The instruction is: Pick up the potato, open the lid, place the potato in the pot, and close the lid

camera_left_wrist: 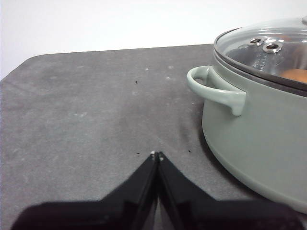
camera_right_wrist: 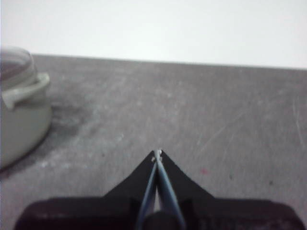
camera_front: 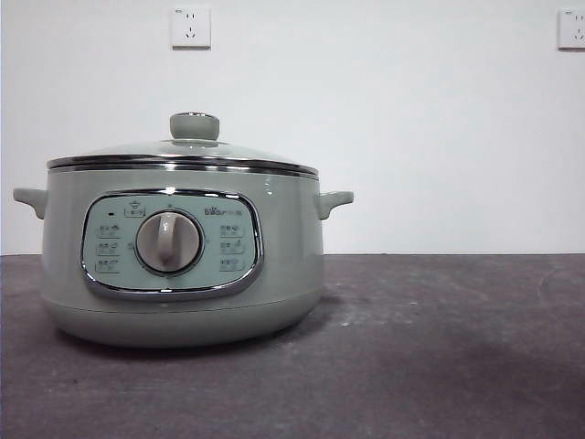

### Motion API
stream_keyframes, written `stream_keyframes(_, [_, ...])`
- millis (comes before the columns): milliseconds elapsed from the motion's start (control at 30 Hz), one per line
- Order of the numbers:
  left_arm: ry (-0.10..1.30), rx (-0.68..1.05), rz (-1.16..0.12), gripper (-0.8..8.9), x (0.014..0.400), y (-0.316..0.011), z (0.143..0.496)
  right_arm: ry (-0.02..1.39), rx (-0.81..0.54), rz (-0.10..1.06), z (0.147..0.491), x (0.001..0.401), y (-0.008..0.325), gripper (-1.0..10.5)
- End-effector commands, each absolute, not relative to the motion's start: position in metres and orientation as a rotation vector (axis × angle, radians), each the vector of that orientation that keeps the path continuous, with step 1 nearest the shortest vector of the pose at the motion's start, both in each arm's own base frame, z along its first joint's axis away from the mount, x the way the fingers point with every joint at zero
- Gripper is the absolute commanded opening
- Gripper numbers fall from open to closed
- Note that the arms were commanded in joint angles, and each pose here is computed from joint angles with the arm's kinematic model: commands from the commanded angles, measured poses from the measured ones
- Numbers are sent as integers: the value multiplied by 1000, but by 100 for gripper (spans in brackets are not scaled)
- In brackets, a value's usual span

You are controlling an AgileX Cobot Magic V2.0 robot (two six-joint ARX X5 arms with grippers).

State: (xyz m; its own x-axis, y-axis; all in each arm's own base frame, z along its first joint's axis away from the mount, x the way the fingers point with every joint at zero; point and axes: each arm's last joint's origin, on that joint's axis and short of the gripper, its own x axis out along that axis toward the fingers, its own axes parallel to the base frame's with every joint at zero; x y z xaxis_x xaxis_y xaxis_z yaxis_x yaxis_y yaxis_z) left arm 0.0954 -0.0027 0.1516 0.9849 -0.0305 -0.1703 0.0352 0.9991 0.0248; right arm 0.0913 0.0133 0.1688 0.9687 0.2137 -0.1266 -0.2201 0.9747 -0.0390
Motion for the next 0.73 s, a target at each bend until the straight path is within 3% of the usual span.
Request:
stream_keyframes(33, [184, 29, -28, -3, 96, -2, 147, 152, -41, 220, 157, 93, 13, 1])
stream_keyframes(733, [181, 29, -28, -3, 96, -2, 147, 177, 16, 205, 148, 95, 13, 1])
